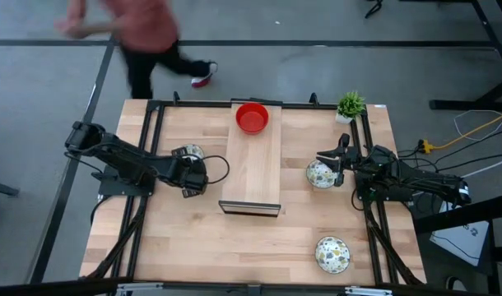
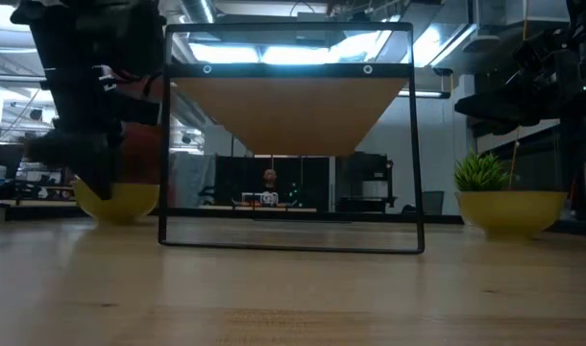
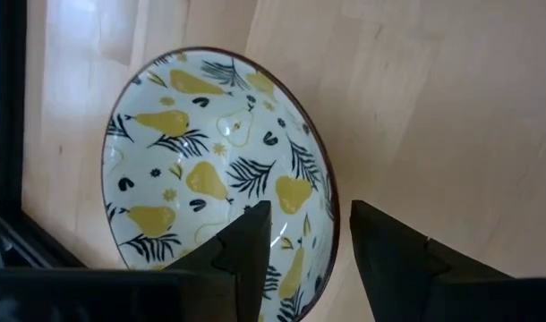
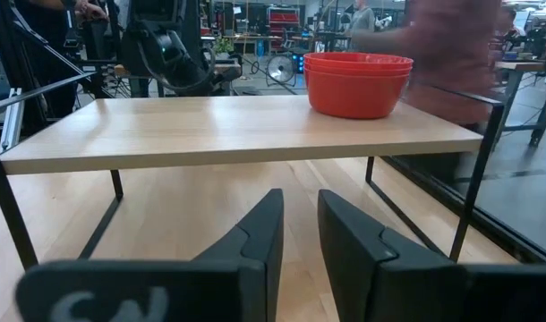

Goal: Pick & Place Mini bowls
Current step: Put the left white bowl on the shelf

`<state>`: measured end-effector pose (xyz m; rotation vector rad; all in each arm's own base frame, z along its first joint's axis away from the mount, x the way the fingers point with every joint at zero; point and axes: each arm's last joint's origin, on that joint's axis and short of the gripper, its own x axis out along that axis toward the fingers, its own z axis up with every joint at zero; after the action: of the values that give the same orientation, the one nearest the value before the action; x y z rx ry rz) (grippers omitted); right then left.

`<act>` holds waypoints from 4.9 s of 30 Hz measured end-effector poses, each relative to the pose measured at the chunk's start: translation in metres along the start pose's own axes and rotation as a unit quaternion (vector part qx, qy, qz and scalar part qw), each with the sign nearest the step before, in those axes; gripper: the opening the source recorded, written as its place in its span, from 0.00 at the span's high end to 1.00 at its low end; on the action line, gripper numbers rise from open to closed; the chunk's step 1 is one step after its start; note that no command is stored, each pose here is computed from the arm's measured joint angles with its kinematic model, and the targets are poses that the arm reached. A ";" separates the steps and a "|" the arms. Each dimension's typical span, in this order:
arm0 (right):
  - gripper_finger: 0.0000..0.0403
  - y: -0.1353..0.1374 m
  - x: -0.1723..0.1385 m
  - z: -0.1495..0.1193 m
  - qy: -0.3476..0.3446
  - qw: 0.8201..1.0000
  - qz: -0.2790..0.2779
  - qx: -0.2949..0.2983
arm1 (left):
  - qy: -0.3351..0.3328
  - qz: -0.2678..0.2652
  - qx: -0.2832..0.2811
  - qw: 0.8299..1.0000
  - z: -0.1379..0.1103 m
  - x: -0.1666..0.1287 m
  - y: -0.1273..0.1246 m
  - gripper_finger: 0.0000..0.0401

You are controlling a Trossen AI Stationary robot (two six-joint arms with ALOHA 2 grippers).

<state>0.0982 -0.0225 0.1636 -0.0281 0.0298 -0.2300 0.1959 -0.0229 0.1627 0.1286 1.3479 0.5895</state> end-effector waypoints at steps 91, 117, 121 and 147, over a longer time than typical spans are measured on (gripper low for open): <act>0.81 0.000 0.000 0.000 0.000 1.000 0.000 0.000 | -0.287 -0.090 0.147 0.942 0.105 -0.169 0.009 0.98; 0.81 0.000 0.000 0.000 0.000 1.000 0.000 0.000 | -0.233 -0.141 0.194 0.942 0.152 -0.170 0.027 0.98; 0.81 0.000 0.000 0.000 0.000 1.000 0.000 0.000 | -0.190 -0.163 0.229 0.941 0.172 -0.167 0.013 0.98; 0.81 0.000 0.000 0.000 0.000 1.000 0.000 0.000 | -0.104 -0.132 0.335 0.927 0.197 -0.160 -0.016 0.98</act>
<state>0.0982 -0.0225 0.1636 -0.0281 0.0299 -0.2297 0.3705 -0.0637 0.3430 0.5409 1.2821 -0.1297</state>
